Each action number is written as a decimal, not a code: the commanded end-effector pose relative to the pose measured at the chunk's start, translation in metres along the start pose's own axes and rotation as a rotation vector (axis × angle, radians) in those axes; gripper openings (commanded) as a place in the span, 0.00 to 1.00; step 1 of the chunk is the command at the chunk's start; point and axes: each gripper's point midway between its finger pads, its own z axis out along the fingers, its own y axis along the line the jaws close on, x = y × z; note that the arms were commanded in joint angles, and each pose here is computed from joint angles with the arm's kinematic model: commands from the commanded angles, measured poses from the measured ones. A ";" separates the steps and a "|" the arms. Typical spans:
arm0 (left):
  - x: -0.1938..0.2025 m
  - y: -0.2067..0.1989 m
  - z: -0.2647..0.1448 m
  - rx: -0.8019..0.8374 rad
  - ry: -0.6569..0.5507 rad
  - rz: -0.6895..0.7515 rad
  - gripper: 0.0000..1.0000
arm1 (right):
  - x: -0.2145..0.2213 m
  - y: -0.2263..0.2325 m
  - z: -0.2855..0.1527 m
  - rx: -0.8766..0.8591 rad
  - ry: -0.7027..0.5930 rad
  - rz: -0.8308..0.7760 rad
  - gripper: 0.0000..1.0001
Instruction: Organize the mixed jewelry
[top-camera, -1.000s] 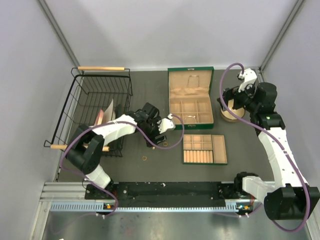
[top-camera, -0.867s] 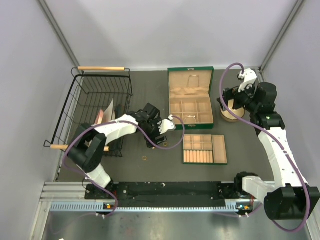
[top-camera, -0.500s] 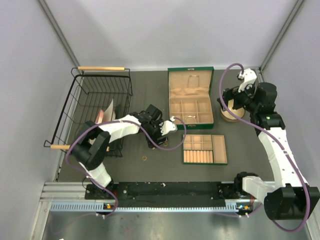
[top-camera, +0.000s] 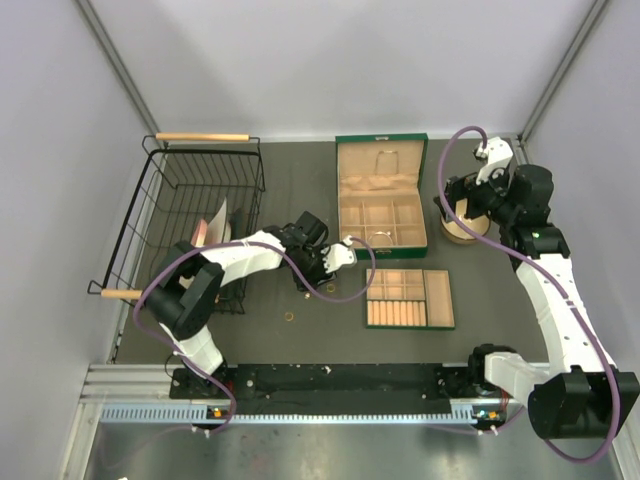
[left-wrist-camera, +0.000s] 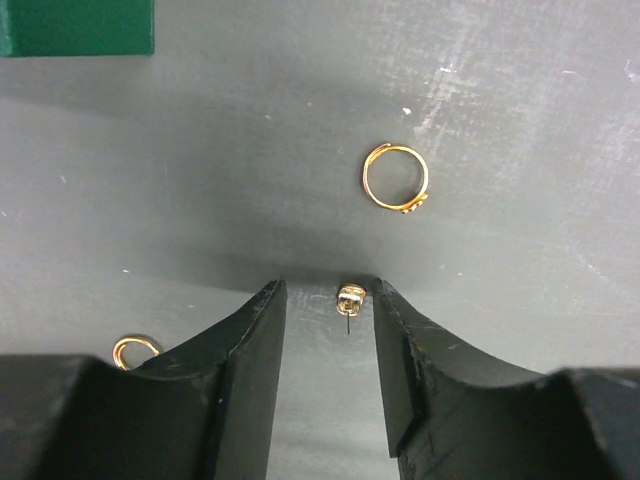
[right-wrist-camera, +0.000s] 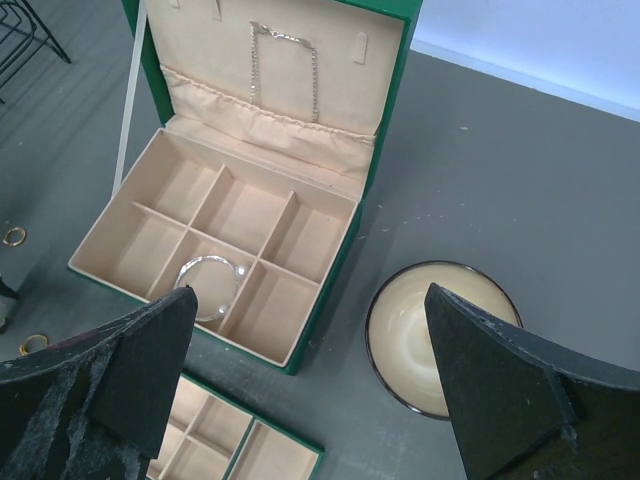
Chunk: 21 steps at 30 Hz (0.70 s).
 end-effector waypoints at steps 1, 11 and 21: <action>0.006 0.003 0.006 -0.009 0.030 0.016 0.39 | -0.007 0.001 0.000 -0.010 -0.029 -0.026 0.99; 0.007 -0.003 0.005 0.019 0.031 0.013 0.03 | -0.006 -0.001 0.001 -0.003 -0.025 -0.025 0.99; -0.040 -0.007 -0.024 0.047 -0.096 0.031 0.00 | -0.005 -0.002 0.002 0.003 -0.021 -0.027 0.99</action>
